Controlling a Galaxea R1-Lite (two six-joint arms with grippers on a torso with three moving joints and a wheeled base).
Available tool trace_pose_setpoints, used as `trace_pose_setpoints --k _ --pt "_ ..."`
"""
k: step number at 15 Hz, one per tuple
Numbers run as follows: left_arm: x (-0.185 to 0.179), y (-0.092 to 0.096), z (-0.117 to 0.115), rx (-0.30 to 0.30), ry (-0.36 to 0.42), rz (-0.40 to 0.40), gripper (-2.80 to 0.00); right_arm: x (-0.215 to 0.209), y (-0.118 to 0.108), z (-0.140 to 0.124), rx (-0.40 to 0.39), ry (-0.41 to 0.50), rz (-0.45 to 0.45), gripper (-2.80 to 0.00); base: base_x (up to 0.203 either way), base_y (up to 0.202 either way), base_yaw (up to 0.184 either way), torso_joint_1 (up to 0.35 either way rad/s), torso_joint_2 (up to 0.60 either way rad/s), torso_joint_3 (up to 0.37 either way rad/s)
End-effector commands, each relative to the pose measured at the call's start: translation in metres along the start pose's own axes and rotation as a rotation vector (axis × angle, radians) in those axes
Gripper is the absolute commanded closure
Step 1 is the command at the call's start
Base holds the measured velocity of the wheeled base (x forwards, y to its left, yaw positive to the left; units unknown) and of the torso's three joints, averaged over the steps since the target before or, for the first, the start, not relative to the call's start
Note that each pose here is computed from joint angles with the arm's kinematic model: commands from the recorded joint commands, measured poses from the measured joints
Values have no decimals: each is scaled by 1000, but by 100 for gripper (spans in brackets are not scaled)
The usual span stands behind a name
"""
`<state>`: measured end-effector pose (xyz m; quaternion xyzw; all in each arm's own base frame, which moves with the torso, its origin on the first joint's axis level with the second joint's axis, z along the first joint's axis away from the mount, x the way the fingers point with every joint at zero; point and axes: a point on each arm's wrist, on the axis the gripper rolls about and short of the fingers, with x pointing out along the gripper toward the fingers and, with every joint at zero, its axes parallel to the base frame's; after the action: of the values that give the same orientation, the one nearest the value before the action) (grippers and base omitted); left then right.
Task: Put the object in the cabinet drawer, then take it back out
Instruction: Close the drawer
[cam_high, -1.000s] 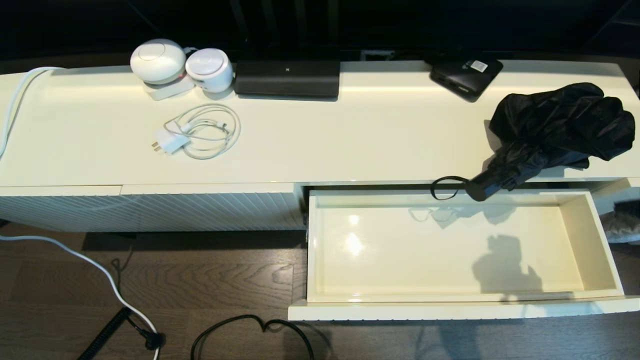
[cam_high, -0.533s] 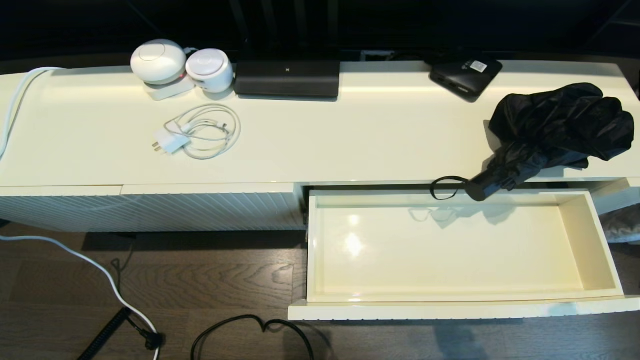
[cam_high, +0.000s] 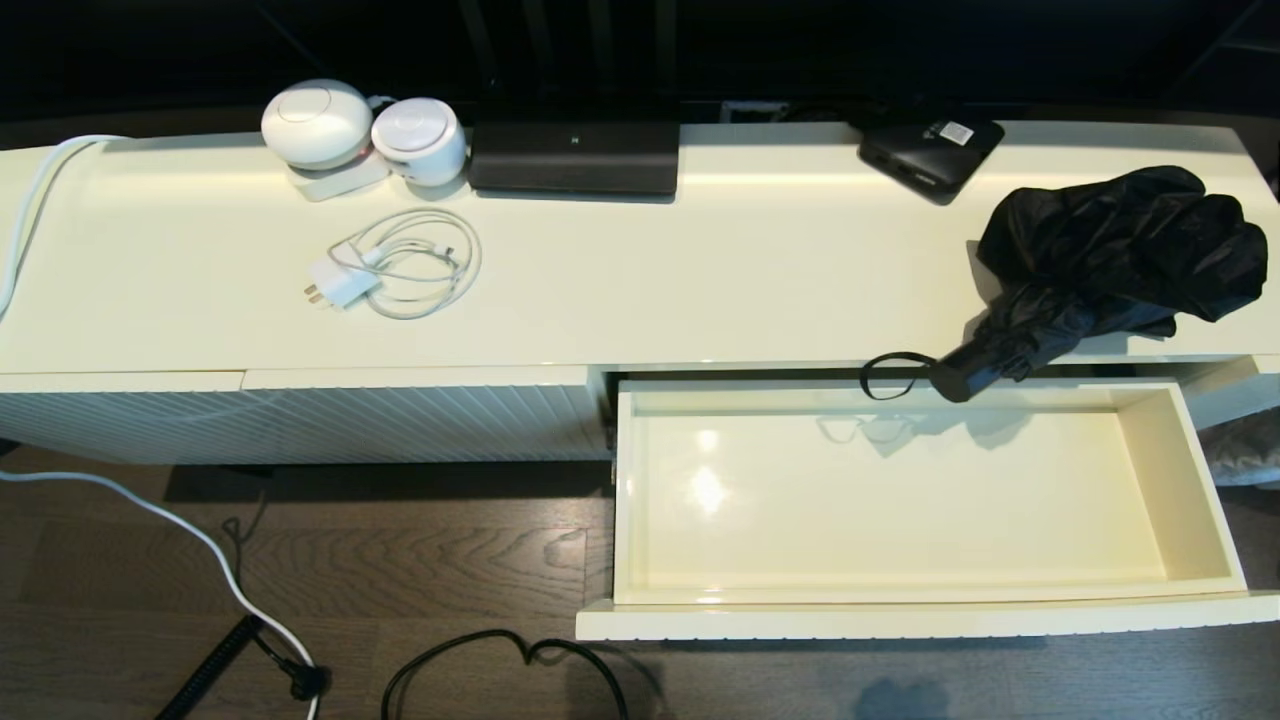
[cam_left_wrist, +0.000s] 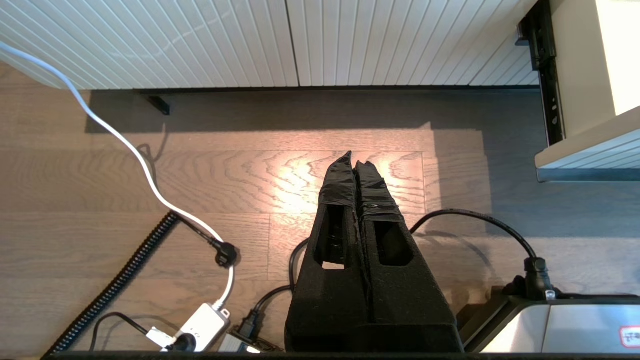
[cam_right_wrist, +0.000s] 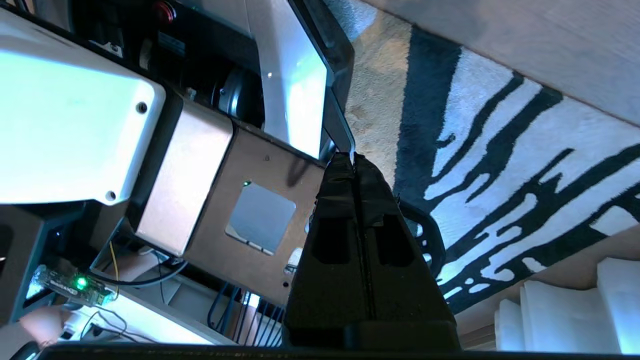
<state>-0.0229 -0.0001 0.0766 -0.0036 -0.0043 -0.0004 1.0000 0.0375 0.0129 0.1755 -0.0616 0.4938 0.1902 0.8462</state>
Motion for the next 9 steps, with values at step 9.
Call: trace_pose_setpoints --k 9 --pt "0 0 0 0 0 1 0 84 -18 77 18 20 24 0 0 0 0 0 0 0"
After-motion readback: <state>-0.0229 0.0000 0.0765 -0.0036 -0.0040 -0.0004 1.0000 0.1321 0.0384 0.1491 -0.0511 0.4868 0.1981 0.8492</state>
